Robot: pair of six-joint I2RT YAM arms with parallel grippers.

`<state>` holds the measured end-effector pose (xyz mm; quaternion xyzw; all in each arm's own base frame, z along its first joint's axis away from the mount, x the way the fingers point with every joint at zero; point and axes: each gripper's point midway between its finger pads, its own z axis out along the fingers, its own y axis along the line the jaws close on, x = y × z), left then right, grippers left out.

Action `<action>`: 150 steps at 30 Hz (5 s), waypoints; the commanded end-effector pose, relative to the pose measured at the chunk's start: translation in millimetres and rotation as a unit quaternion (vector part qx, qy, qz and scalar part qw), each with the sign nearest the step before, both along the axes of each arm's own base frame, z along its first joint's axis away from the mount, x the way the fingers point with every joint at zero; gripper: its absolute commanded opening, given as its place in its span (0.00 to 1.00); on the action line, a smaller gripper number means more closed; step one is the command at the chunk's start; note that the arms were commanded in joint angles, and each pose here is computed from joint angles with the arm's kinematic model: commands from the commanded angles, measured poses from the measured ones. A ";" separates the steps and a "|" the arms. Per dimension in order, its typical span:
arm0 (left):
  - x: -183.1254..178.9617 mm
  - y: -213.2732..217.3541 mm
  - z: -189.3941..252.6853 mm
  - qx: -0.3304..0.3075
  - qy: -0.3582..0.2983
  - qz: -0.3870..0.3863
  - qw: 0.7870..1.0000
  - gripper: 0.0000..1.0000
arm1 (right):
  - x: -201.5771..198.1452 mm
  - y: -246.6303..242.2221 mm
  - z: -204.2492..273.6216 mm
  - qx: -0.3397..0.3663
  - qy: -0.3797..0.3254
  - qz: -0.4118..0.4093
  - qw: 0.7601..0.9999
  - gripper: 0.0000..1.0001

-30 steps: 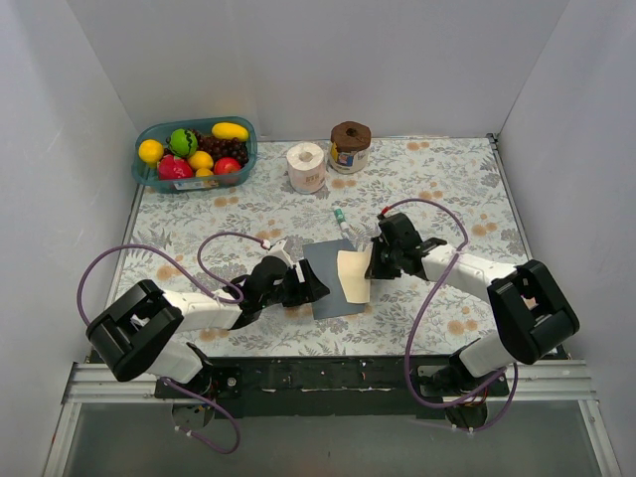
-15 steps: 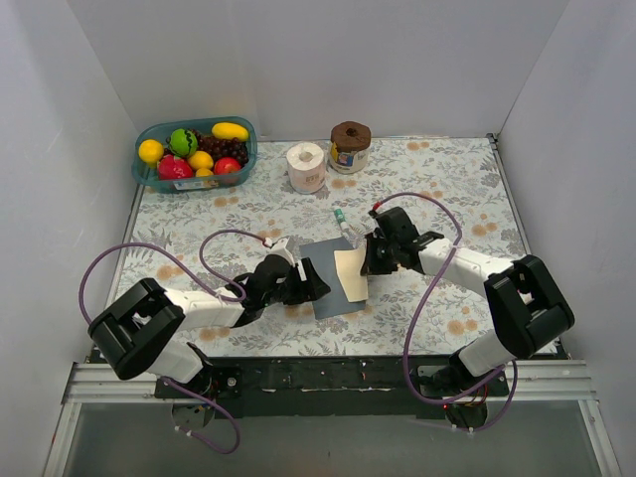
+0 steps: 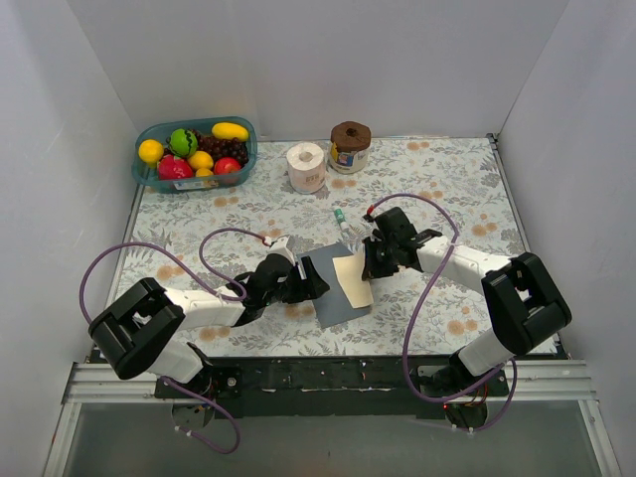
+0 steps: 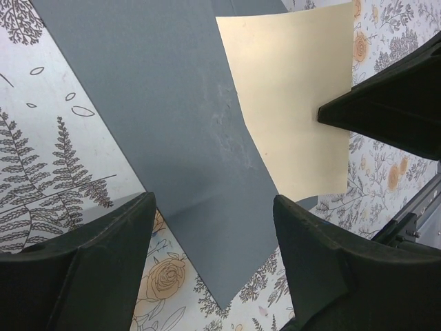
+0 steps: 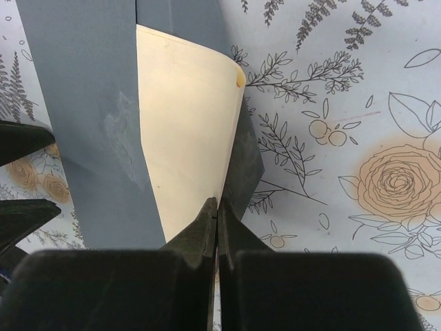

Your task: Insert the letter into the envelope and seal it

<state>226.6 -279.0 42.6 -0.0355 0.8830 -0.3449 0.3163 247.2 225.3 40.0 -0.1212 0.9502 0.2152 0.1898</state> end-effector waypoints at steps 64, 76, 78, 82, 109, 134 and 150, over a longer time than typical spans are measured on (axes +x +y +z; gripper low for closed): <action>6.6 32.8 -35.4 0.088 0.018 0.016 0.996 0.70 | -14.4 33.3 -18.5 0.084 0.027 0.111 0.990 0.01; 9.5 33.4 -37.9 0.088 0.021 0.016 0.996 0.70 | -22.3 41.5 -15.6 0.114 0.040 0.134 0.984 0.01; 9.9 32.8 -38.6 0.088 0.021 0.015 0.996 0.70 | -24.0 41.9 -16.1 0.118 0.044 0.136 0.983 0.01; 10.6 32.2 -38.1 0.088 0.020 0.014 0.996 0.70 | -24.1 44.7 -15.8 0.124 0.045 0.141 0.981 0.01; 10.5 37.2 -38.1 0.091 0.020 0.022 0.995 0.70 | 8.8 33.3 37.2 0.086 -0.046 0.089 0.991 0.45; 7.0 37.3 -38.7 0.086 0.022 0.018 0.996 0.69 | 5.5 15.4 -12.1 -0.005 -0.003 0.061 0.998 0.01; 6.5 33.5 -37.0 0.076 0.023 0.014 0.997 0.69 | -2.8 26.0 -12.1 -0.030 -0.009 0.079 0.996 0.01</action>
